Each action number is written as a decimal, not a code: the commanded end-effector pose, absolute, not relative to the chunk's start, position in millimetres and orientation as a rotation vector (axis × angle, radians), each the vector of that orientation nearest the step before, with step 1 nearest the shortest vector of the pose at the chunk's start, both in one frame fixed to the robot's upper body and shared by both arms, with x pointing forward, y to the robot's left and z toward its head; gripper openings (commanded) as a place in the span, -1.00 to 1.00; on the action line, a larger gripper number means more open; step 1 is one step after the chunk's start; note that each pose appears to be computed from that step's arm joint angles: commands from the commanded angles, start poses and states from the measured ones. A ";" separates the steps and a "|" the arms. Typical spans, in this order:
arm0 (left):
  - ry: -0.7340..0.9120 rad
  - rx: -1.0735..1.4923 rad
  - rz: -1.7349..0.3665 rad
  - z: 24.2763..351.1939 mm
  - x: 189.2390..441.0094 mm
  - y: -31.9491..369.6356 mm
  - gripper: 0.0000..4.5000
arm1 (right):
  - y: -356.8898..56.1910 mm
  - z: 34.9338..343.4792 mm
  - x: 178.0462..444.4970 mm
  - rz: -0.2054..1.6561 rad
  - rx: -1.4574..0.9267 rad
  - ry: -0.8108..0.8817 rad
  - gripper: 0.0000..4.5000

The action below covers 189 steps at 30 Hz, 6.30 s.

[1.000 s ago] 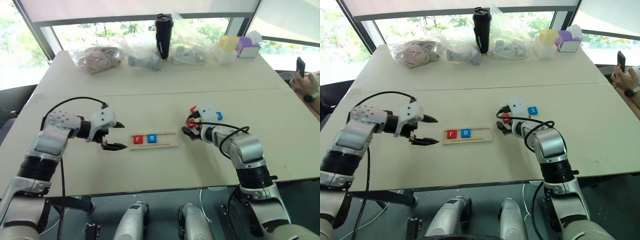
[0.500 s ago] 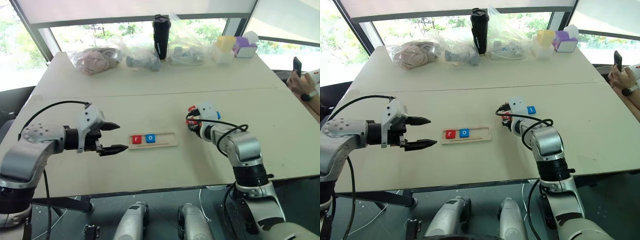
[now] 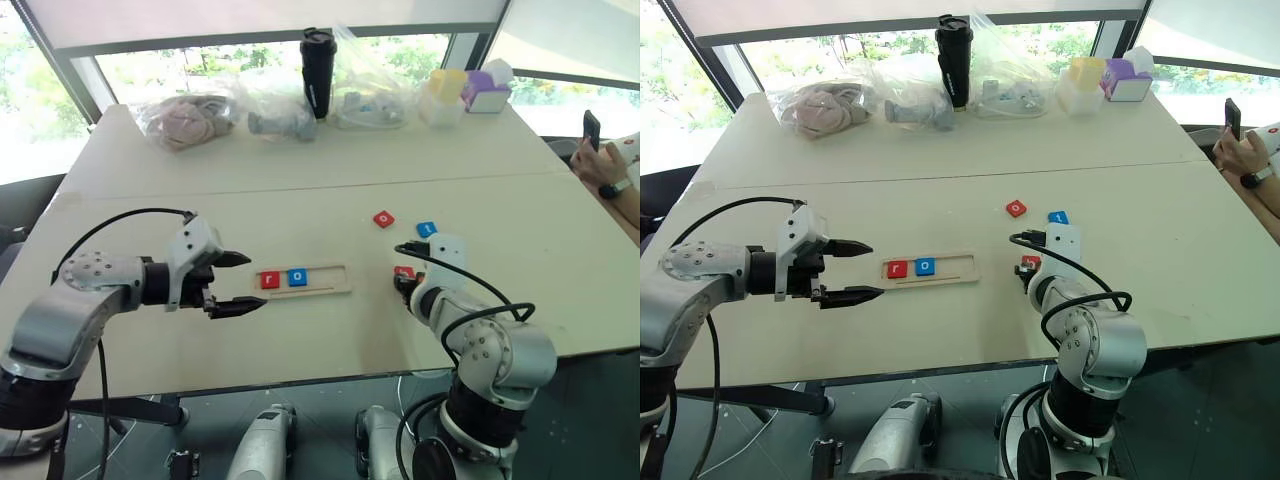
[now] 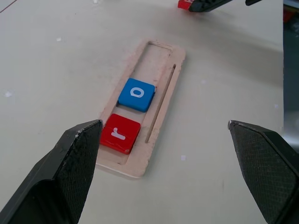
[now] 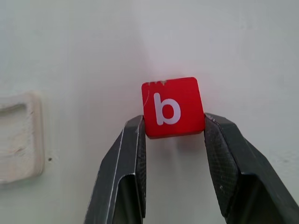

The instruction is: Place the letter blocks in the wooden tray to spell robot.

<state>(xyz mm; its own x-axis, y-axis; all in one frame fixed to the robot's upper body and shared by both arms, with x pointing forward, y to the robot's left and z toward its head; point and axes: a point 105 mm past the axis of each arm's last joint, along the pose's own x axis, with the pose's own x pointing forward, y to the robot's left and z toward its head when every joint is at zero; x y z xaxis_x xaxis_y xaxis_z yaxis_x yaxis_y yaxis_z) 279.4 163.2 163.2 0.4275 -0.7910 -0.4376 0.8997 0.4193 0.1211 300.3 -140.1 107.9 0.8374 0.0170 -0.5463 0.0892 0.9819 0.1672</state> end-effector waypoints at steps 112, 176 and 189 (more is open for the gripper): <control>0.322 0.438 -0.993 166.0 266.5 179.8 1.00 | -8.8 120.8 367.2 1.450 -0.681 0.242 -0.49; 0.234 0.355 -1.035 187.0 276.0 167.5 1.00 | -164.3 184.5 418.6 0.441 -0.237 0.162 0.41; 0.230 0.358 -1.030 179.7 280.1 167.6 1.00 | -136.6 139.1 433.6 0.603 -0.257 0.297 0.41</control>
